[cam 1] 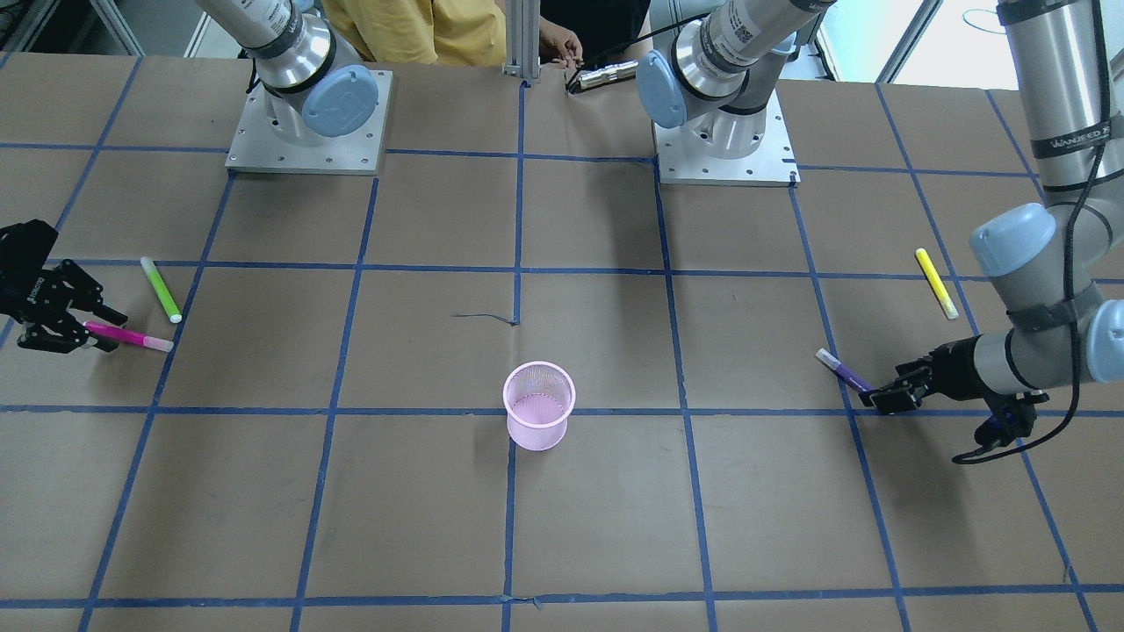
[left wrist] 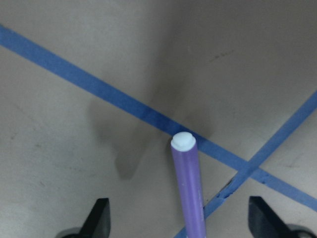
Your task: Insert purple and pink pens into pink cup
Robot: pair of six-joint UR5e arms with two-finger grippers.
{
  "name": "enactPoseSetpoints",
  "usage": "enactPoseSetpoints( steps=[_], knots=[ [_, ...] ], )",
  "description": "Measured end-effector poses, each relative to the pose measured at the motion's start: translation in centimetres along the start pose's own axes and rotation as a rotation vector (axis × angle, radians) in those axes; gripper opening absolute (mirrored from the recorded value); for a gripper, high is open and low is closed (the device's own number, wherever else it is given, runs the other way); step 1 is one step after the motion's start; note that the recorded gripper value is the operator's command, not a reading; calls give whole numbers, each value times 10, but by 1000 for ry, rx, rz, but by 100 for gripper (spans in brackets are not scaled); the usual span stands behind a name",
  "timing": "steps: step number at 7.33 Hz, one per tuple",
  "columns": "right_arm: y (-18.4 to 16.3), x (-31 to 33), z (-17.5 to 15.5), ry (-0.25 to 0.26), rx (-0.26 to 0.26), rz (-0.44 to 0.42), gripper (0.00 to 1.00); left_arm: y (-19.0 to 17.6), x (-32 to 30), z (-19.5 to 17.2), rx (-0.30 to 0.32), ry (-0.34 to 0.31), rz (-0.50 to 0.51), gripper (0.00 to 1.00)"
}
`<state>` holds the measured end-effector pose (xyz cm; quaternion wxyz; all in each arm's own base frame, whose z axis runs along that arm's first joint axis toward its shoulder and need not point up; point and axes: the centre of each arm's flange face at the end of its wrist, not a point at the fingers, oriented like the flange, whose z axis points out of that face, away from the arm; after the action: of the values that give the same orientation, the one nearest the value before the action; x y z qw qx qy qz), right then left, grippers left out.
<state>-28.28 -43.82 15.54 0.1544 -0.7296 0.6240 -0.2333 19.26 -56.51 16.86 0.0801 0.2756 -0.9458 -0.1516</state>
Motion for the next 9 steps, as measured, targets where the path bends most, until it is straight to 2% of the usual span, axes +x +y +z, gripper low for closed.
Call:
enactPoseSetpoints(
  steps=[1, 2, 3, 4, 5, 6, 9],
  knots=[
    [2, 0, 2, -1, 4, 6, 52, -3, 0, 3, -1, -1, -5, 80],
    [3, 0, 3, -2, 6, 9, 45, -4, 0, 6, -3, 0, -10, 39],
    [3, 0, 3, -2, 7, 10, 26, -5, 0, 7, -5, 2, -11, 18],
    [3, 0, 3, -2, 7, 10, 10, -5, 0, 7, -5, 5, -8, 2],
    [3, 0, 3, -3, 7, 10, 2, -5, 0, 7, -4, 6, -4, 0],
    [3, 0, 4, -4, 7, 10, 0, -5, 1, 7, -4, 7, -4, 0],
    [3, 0, 2, -3, 7, 17, 0, -3, 2, 1, 10, 9, -1, 0]
  ],
)
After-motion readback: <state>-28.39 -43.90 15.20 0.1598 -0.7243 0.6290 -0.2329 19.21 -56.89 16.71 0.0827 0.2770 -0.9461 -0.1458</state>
